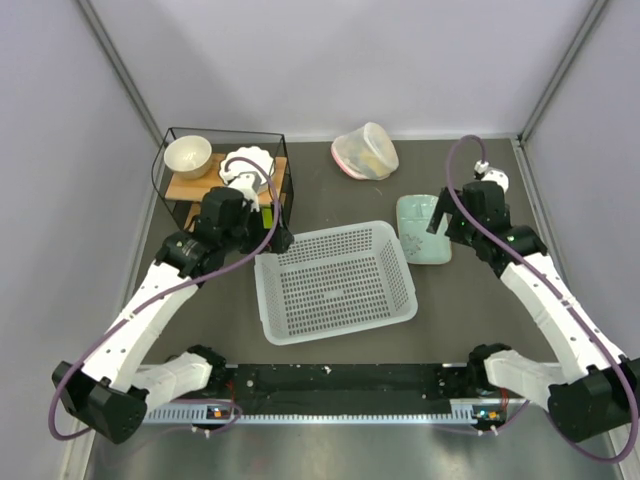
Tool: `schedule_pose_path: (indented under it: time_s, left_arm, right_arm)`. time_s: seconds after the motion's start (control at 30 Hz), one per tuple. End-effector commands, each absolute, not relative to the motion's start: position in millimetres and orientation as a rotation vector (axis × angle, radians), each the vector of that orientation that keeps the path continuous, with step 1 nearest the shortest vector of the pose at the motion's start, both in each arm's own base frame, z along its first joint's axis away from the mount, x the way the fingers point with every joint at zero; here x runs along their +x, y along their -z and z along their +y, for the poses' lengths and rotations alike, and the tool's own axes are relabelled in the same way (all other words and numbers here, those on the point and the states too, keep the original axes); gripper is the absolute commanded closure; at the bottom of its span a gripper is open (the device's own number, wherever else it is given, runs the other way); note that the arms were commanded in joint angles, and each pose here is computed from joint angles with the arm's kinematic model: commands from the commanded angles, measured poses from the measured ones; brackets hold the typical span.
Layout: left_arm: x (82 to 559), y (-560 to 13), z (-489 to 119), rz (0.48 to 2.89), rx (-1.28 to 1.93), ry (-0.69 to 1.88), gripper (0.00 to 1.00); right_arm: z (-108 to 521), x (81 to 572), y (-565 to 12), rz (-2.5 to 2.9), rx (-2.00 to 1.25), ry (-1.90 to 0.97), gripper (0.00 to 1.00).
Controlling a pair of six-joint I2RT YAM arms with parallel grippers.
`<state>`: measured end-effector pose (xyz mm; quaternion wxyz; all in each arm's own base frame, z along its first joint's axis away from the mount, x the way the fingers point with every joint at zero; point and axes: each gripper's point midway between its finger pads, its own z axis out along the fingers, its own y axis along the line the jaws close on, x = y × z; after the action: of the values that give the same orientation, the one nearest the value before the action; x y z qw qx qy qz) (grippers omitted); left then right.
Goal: Unzip the laundry bag and remove the bra
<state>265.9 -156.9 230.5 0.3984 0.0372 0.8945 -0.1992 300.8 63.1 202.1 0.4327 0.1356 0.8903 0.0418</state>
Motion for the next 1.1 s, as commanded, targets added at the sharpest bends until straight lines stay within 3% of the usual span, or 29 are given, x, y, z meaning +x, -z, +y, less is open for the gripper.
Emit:
schedule_pose_path:
  time_s: [0.0, 0.3, 0.63, 1.07]
  left_arm:
    - [267.3, -244.4, -159.3, 2.215, 0.087, 0.530, 0.01]
    - [249.1, -217.6, -185.4, 2.348, 0.189, 0.529, 0.01]
    - [245.1, -220.7, -205.5, 2.324, 0.211, 0.578, 0.01]
    - [240.6, -227.9, -238.4, 2.309, 0.271, 0.785, 0.01]
  right_arm:
    - [61.9, 300.6, -214.8, 2.158, 0.358, -0.132, 0.01]
    - [80.4, 317.7, -232.8, 2.128, 0.280, -0.181, 0.01]
    - [132.9, 430.4, -264.6, 2.083, 0.146, -0.206, 0.01]
    - [219.4, 573.1, -223.4, 2.089, -0.072, -0.331, 0.01]
